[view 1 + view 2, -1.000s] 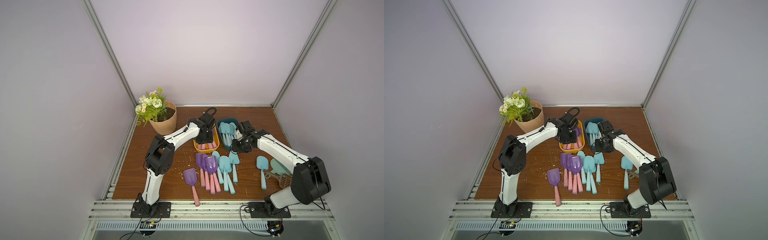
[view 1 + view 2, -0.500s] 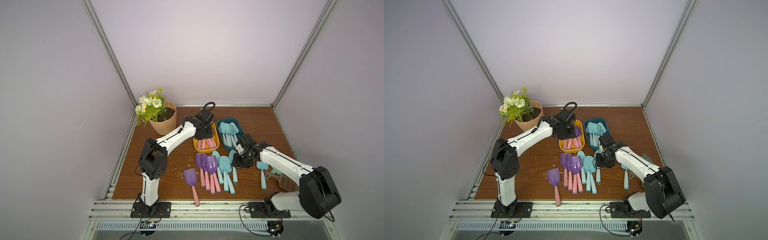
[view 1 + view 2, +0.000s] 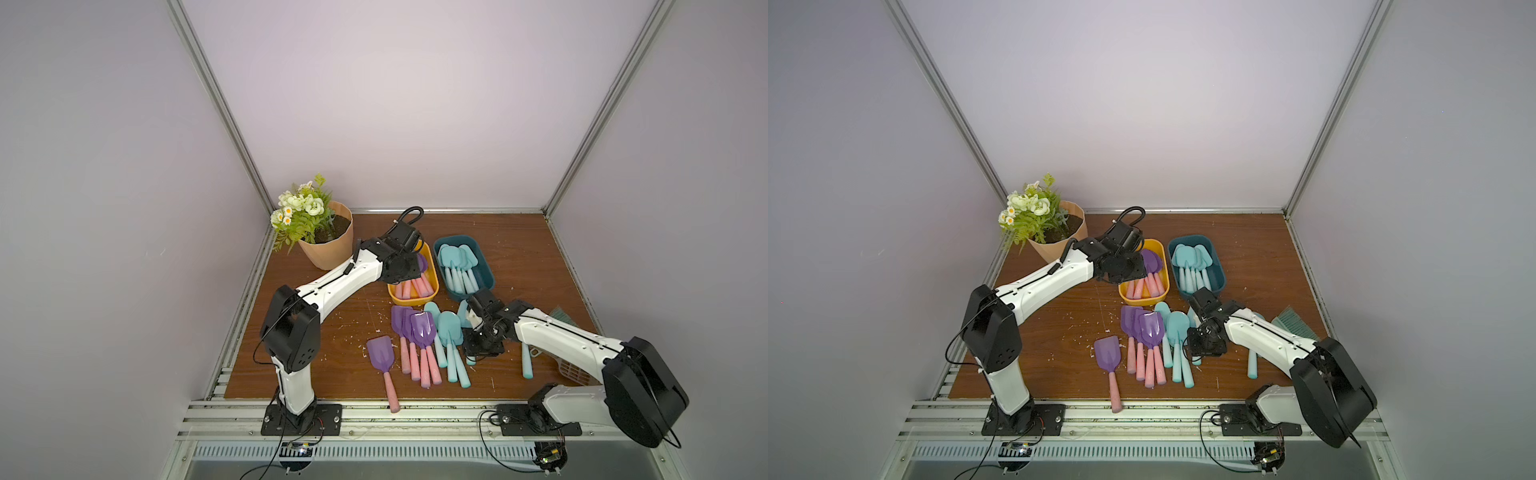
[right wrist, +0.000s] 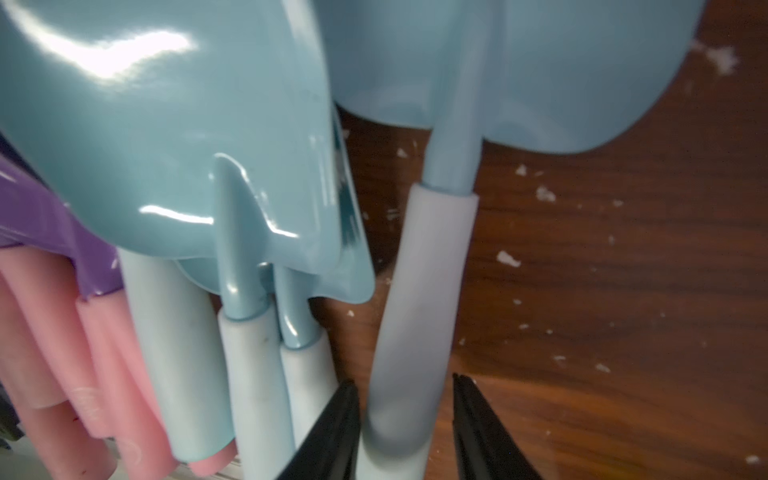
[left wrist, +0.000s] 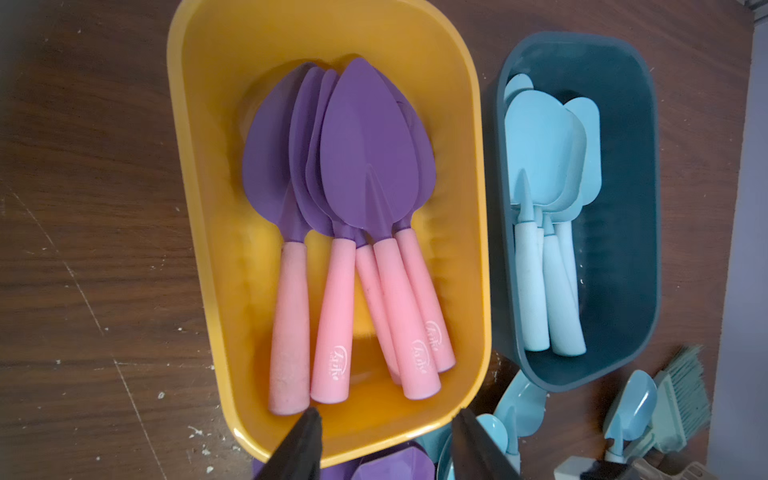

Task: Sort the small shovels by color and place them into the storage box
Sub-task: Pick up the shovel from the center of the board.

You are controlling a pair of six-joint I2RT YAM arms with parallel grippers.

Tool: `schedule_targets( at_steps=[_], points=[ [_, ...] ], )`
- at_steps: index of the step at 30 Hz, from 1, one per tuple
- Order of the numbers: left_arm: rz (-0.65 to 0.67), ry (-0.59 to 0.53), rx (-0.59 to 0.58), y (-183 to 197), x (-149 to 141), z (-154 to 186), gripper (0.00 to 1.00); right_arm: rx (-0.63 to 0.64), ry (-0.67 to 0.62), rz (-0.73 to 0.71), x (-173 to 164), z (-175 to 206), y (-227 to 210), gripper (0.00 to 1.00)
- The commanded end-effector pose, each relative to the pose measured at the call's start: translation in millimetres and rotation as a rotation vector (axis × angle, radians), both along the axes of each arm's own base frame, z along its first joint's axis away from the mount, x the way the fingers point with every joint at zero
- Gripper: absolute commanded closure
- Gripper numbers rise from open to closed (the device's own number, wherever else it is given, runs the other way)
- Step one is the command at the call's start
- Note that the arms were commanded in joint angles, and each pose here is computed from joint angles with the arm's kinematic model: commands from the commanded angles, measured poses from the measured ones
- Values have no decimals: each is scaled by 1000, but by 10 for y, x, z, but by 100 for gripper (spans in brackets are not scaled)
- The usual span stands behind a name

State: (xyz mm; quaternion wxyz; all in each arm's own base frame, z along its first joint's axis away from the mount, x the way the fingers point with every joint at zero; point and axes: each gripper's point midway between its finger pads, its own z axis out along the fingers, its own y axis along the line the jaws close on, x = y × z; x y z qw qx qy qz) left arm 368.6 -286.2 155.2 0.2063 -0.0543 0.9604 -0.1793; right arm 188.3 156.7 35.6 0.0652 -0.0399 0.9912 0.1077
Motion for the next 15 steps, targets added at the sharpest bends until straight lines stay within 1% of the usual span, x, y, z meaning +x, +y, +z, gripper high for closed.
schedule_targets(
  at_steps=[1,3,4,5,6,9,11,15],
  points=[
    [20,-23,-14,12,18,92,47,-63,-19,-55,3,-26,-146,60],
    [18,-24,-13,15,16,96,47,-66,-12,-65,-20,-86,-162,64],
    [17,-25,-12,18,14,99,47,-65,-11,-70,-21,-112,-163,68],
    [16,-25,-15,17,8,107,47,-60,-11,-72,-24,-125,-157,73],
    [16,-25,-14,18,7,105,47,-55,-14,-74,-15,-129,-147,77],
    [14,-24,-13,24,-2,102,47,-40,-45,-68,40,-55,-119,92],
    [19,-21,-15,29,-12,95,47,-55,-62,-82,59,20,-157,99],
    [43,-24,-47,43,-51,90,47,-127,-120,-174,110,237,-364,100]
  ],
)
